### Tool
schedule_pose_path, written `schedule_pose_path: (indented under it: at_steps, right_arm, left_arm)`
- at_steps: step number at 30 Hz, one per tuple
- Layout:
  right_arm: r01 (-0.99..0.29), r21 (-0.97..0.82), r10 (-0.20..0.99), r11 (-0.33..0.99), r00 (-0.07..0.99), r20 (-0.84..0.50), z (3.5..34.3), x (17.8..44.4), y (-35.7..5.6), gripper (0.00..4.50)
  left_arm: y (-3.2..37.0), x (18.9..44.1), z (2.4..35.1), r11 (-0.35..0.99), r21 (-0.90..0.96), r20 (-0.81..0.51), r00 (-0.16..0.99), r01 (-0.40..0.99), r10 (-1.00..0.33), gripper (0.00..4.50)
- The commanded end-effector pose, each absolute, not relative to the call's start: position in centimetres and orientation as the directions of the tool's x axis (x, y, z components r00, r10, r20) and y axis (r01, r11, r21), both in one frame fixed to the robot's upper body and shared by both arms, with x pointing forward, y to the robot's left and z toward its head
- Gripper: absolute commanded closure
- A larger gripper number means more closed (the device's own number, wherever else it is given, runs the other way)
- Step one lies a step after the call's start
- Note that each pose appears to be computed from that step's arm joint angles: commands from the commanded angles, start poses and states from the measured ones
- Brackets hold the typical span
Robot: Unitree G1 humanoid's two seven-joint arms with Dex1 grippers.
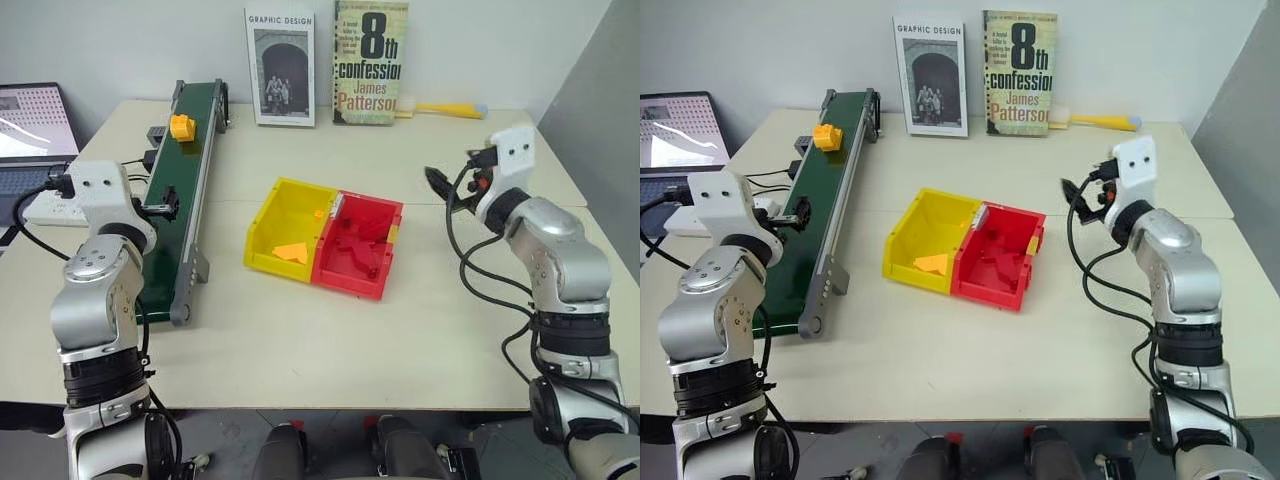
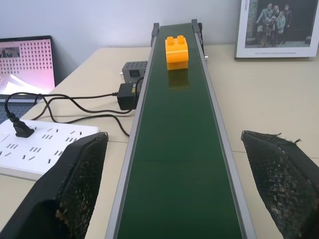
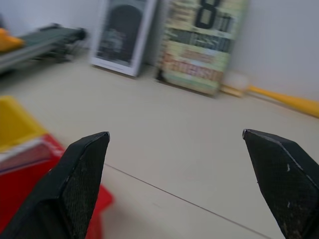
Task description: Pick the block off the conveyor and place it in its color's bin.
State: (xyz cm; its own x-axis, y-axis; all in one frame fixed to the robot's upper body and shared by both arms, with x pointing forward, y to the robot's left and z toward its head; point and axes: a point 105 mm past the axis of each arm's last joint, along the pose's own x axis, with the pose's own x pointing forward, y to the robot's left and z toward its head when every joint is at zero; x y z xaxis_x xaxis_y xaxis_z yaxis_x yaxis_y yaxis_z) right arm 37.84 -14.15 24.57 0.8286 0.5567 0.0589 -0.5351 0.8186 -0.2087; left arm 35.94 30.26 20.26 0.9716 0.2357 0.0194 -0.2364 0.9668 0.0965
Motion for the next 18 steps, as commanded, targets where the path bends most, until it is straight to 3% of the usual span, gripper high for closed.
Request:
schedule_pose_path:
  at_steps: [1, 4, 7, 18]
  right_arm:
    - [-0.76, -0.252, 0.79, 0.599, 0.612, 0.035, 26.6, 34.5, -10.8, 0.0]
    - [-0.871, -0.252, 0.895, 0.421, 0.444, -0.039, 26.8, 32.0, -9.0, 0.0]
    - [-0.907, -0.254, 0.927, 0.337, 0.367, -0.078, 26.9, 30.9, -8.3, 0.0]
    - [-0.927, -0.234, 0.944, 0.292, 0.319, -0.087, 27.1, 29.7, -7.5, 0.0]
  left_arm:
    - [29.9, 36.4, 21.2, 0.965, 0.099, 0.052, 0.97, -0.242, 0.238, 0.03]
    - [30.0, 36.7, 21.3, 0.966, 0.088, 0.045, 0.97, -0.243, 0.24, 0.03]
    - [30.3, 37.0, 21.1, 0.967, 0.077, 0.034, 0.97, -0.245, 0.243, 0.03]
    - [30.7, 37.0, 20.5, 0.963, 0.071, 0.016, 0.966, -0.26, 0.26, 0.03]
